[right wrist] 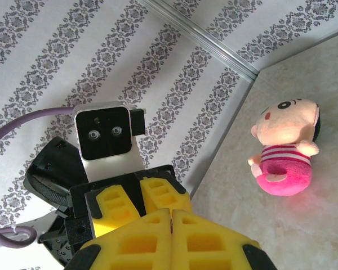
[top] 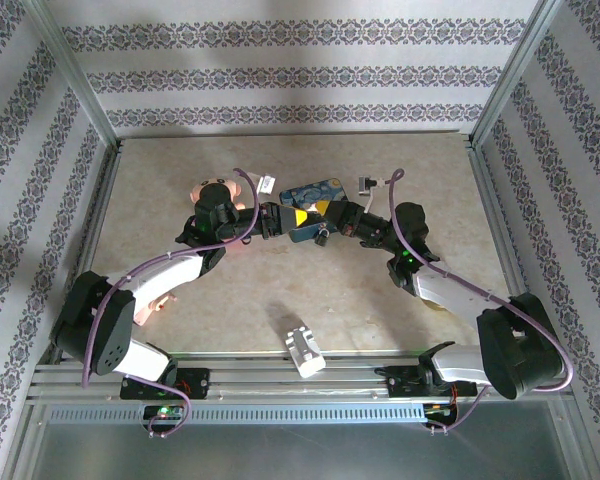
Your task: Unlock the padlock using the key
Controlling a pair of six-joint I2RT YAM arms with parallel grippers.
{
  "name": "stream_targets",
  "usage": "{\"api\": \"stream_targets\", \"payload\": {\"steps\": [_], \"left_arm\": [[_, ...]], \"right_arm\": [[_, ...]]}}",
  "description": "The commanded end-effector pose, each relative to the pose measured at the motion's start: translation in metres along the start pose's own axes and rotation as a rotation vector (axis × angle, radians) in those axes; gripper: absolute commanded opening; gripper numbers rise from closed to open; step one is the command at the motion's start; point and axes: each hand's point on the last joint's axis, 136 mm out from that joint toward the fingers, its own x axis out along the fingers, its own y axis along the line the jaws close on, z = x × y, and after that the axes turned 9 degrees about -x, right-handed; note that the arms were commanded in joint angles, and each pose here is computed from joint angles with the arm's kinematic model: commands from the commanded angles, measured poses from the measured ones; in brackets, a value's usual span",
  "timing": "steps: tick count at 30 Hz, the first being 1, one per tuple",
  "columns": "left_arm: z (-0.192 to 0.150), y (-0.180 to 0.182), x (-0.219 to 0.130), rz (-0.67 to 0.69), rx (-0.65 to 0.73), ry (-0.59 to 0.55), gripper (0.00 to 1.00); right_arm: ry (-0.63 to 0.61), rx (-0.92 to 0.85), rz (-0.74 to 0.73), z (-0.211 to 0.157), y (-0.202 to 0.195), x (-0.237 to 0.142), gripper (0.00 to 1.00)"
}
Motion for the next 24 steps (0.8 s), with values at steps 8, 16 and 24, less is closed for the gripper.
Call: {"api": "stream_targets", "payload": {"steps": [8,16,24], "left_arm": [[0.010,-0.029,0.002,-0.087,0.084,-0.015,0.16],[0.009,-0.029,0.001,-0.076,0.089,-0.014,0.00],[0.000,-0.027,-0.007,0.032,0.152,0.067,0.00]], "right_arm": [[0.008,-0.028,0.070,0.005,0.018,0.008,0.00],[0.019,-0.017,0.061,0.001,0.012,0.010,0.00],[0.037,-0.034,0.041,-0.001,0.007,0.007,0.32]]}}
